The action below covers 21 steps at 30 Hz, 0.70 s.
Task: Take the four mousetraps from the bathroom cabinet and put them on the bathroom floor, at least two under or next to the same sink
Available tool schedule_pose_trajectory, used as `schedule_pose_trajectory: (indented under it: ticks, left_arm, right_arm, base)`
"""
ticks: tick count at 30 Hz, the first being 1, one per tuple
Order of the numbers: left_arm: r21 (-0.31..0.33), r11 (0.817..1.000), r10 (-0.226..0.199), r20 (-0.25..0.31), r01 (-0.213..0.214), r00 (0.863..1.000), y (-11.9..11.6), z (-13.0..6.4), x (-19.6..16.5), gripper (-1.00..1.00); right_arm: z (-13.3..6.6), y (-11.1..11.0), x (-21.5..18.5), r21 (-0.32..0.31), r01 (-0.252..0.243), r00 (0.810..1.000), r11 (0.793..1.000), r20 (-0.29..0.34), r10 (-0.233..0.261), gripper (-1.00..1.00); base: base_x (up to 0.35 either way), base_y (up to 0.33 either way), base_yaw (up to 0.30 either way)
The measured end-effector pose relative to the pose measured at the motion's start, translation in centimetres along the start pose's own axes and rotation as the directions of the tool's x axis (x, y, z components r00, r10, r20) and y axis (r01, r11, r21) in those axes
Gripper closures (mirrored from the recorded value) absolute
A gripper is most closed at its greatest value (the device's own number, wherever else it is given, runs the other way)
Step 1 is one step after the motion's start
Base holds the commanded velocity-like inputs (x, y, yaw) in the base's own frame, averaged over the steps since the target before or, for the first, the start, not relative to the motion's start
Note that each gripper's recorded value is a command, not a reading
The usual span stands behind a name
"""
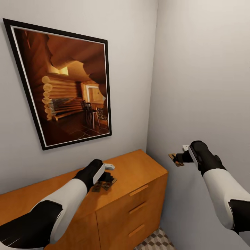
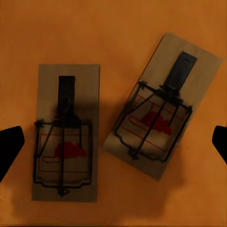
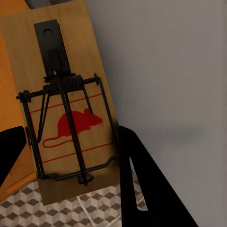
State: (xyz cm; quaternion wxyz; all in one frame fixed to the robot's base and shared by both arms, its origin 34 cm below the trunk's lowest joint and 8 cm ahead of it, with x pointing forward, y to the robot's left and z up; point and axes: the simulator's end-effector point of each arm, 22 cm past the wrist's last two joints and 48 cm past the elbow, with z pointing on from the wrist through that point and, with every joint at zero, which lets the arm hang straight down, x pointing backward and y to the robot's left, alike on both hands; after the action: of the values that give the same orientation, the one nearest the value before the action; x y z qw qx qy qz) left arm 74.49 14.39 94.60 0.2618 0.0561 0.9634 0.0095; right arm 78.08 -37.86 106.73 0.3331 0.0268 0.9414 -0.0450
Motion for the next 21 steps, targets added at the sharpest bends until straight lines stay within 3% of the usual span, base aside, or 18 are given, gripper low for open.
schedule_pose_trajectory:
  ticks: [12,21]
  left_arm:
    - [-0.048,0.998,-0.028,-0.031,0.026,0.999,4.1,0.9,1.3,-1.00]
    - [-0.046,0.998,-0.031,-0.033,0.029,0.999,4.1,1.0,1.4,-1.00]
  right_arm:
    - [0.0,0.0,0.0,0.000,0.000,1.000,1.000,0.001,0.000,1.00]
    - [0.0,0.0,0.0,0.000,0.000,1.000,1.000,0.001,0.000,1.00]
  base:
    - [0.000,0.000,0.000]
    - [0.000,0.000,0.000]
